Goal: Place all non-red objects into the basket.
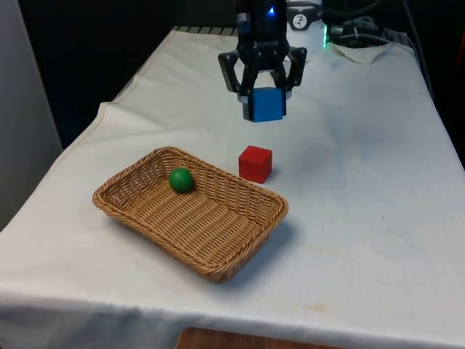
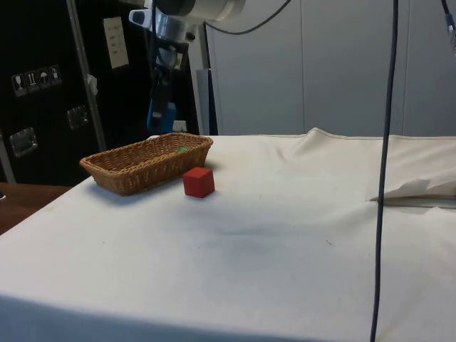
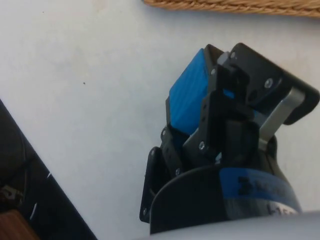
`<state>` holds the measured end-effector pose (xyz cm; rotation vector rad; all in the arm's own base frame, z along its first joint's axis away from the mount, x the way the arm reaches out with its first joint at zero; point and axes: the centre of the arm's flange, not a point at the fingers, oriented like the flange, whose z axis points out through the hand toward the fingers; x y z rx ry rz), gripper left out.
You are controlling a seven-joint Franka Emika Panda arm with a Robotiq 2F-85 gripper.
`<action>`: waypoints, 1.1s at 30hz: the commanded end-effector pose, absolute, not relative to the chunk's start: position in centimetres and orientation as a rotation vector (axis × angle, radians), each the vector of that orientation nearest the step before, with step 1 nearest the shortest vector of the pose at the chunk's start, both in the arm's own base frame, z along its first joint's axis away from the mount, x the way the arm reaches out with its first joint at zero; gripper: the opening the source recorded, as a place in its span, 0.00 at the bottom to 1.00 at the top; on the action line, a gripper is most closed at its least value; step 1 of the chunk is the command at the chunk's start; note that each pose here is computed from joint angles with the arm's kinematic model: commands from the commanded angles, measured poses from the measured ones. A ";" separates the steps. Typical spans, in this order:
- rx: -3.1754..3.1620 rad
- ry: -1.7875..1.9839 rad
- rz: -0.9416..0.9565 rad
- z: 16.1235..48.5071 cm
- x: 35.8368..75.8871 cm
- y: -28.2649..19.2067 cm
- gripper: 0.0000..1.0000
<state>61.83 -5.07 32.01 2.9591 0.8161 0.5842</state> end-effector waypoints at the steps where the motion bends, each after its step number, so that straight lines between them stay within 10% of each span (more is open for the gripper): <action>1: 2.951 0.803 0.575 32.1 62.0 -5.6 0.02; 33: 2.805 0.724 0.691 30.3 66.6 -7.4 0.02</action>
